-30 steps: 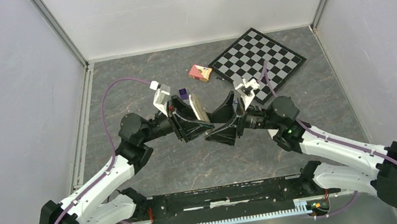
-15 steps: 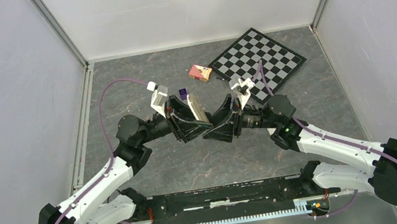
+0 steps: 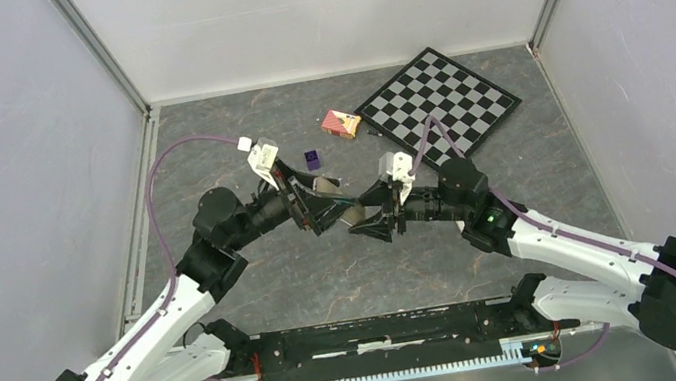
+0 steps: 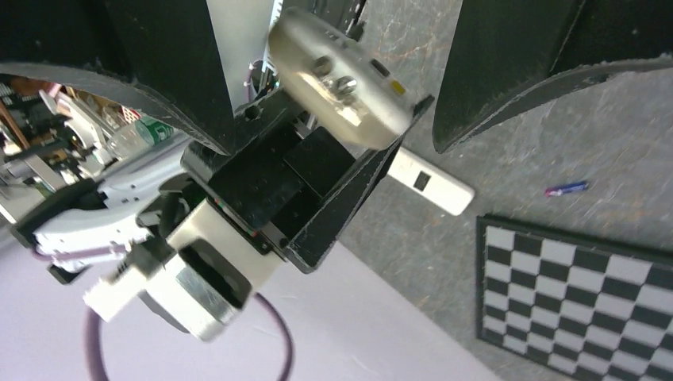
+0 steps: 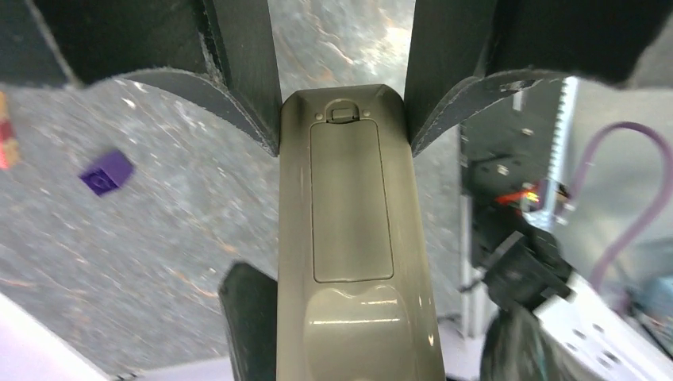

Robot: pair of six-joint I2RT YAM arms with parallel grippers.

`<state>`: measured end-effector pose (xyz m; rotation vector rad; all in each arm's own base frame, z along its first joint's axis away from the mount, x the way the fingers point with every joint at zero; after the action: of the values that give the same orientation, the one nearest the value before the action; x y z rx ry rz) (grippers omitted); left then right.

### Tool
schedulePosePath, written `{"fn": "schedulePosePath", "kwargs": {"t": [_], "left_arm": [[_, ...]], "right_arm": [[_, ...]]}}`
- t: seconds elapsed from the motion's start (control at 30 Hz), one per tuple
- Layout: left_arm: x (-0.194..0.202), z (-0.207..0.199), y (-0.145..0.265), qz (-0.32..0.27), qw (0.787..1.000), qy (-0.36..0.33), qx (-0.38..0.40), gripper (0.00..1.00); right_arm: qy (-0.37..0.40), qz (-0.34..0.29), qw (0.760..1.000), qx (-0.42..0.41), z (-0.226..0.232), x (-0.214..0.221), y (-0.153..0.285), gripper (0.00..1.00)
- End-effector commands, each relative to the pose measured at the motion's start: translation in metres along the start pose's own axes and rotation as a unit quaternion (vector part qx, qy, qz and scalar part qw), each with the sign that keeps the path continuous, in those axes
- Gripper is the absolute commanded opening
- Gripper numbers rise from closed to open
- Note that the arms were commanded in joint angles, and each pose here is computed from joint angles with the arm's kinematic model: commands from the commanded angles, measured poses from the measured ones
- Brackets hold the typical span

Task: Load the batteries into the remote control
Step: Adjust the remote control.

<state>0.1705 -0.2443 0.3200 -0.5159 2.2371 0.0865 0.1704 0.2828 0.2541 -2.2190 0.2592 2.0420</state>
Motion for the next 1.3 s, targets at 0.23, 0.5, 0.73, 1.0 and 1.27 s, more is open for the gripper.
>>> {"fn": "schedulePosePath", "kwargs": {"t": [0.23,0.5,0.73,1.0,1.27], "left_arm": [[0.014,0.016,0.000,0.106,0.983,0.091,-0.121,0.77],[0.024,0.019,0.014,0.136,0.976,0.092,-0.145,0.71],[0.018,0.023,0.021,0.100,0.977,0.089,-0.164,0.73],[0.020,0.028,0.021,0.101,0.975,0.105,-0.166,0.48],[0.033,0.041,0.017,0.131,0.967,0.123,-0.179,0.56]], "right_arm": [[0.183,0.095,0.975,0.088,-0.039,0.003,0.004,0.09],[0.193,0.122,0.969,0.100,-0.043,0.014,0.009,0.08],[0.200,0.122,0.970,0.057,-0.033,0.018,0.007,0.07],[0.202,0.126,0.970,0.042,-0.030,0.020,0.004,0.06],[0.215,0.124,0.968,0.026,-0.025,0.020,0.001,0.06]]}}
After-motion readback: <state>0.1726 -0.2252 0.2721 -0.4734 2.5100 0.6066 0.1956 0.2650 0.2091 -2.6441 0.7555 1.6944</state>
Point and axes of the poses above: each gripper's point midway between its finger pads, its own y axis back along the fingers, its own z axis along the line the jaws close on, x = y × z, the point moved 4 cm from there along y, back along the fingers, and after that the axes turned 9 degrees about y, right-handed, at the moved point
